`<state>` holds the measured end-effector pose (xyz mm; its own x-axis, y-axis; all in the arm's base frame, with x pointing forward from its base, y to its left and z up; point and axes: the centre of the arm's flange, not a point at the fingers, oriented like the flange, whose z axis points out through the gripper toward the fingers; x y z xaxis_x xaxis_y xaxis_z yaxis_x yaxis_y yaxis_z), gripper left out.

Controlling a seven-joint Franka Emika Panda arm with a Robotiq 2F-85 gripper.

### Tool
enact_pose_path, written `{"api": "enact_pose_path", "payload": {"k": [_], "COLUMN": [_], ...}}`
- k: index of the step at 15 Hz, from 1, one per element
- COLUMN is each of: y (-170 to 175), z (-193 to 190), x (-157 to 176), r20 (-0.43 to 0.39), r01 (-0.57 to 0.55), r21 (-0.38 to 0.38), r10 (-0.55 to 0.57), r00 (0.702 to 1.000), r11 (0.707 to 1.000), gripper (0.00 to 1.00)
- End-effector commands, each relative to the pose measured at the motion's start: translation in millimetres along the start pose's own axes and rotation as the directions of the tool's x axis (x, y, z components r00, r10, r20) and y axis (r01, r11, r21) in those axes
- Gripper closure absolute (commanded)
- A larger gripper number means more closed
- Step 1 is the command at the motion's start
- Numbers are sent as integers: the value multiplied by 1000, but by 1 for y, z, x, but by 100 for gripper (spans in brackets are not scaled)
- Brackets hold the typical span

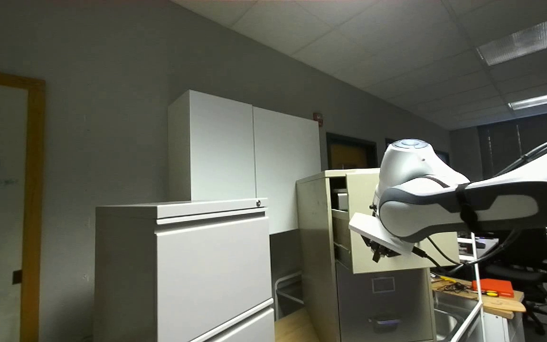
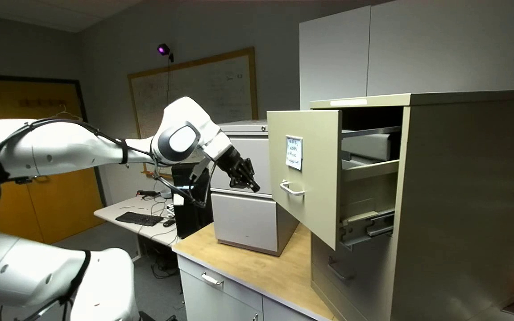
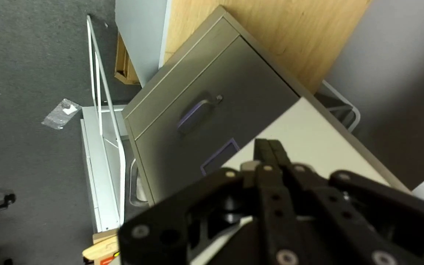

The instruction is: Close the upper drawer

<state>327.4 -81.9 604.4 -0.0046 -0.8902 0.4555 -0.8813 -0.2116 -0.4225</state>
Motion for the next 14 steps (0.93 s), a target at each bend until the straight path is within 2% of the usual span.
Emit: {"api": "enact_pose_path", "payload": {"k": [1, 8, 11, 14], "y": [-30, -74, -78, -83], "z": [7, 19, 26, 35], "x": [22, 52, 65, 78], "r20": [-45, -38, -45, -19], "r01": [-72, -59, -56, -49], "r21": [6, 48, 16, 14], "r10": [73, 61, 56, 50], "r00": [996, 997, 997, 999], "r11": [997, 997, 998, 999], "gripper": [100, 100, 100, 100]}}
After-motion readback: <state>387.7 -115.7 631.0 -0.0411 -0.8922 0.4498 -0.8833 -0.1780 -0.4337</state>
